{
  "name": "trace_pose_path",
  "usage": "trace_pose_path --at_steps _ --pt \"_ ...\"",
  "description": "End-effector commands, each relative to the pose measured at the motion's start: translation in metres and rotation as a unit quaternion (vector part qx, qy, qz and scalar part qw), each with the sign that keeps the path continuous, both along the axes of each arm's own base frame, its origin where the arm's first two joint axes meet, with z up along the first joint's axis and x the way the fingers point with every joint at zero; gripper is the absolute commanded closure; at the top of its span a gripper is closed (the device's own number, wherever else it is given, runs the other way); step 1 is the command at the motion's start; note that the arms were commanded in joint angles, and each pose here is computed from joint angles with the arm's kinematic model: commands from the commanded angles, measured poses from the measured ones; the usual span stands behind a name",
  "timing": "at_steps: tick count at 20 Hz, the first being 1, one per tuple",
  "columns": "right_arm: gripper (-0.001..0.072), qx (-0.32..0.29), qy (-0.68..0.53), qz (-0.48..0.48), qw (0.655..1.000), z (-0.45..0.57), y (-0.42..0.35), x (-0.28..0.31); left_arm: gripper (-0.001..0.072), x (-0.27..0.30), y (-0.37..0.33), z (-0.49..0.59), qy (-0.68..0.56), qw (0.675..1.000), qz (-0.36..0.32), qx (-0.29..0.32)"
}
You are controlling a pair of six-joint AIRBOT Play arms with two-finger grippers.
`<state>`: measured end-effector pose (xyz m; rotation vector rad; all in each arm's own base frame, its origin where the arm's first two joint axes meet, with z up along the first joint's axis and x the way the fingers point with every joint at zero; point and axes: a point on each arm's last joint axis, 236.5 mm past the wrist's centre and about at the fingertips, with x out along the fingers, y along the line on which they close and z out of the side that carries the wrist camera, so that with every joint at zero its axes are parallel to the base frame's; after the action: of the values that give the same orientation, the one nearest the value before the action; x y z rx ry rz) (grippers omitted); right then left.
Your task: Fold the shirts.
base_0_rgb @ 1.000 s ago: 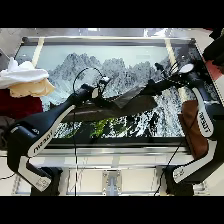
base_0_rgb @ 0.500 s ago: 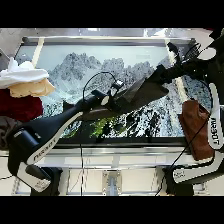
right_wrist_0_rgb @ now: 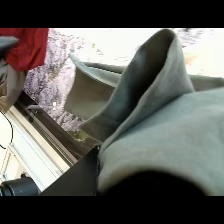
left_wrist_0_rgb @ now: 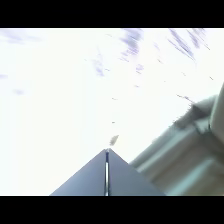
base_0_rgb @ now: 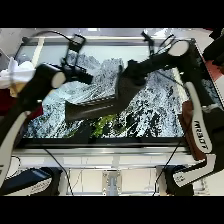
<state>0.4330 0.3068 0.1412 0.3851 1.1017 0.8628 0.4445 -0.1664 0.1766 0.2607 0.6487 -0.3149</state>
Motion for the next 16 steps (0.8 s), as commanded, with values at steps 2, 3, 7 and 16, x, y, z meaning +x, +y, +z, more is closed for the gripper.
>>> trace_pose_path --at_steps 2,3,7,16 --pt "0.0698 0.032 -0.005 0.014 0.999 -0.041 0.132 -0.027 0.0698 -0.03 0.081 0.042 -0.004 0.997 0.079 0.002" --pt "0.0696 0.035 0.002 0.017 0.999 -0.054 0.156 -0.037 0.0697 -0.034 0.092 0.041 0.003 0.996 0.092 0.004" --pt "0.0252 0.062 -0.025 0.018 0.998 -0.065 0.218 -0.064 0.0698 -0.038 0.116 0.038 0.017 0.992 0.122 0.007" --pt "0.0182 -0.156 0.002 0.041 0.987 -0.116 0.06 -0.008 0.0697 -0.037 0.122 0.037 0.017 0.991 0.129 0.007"
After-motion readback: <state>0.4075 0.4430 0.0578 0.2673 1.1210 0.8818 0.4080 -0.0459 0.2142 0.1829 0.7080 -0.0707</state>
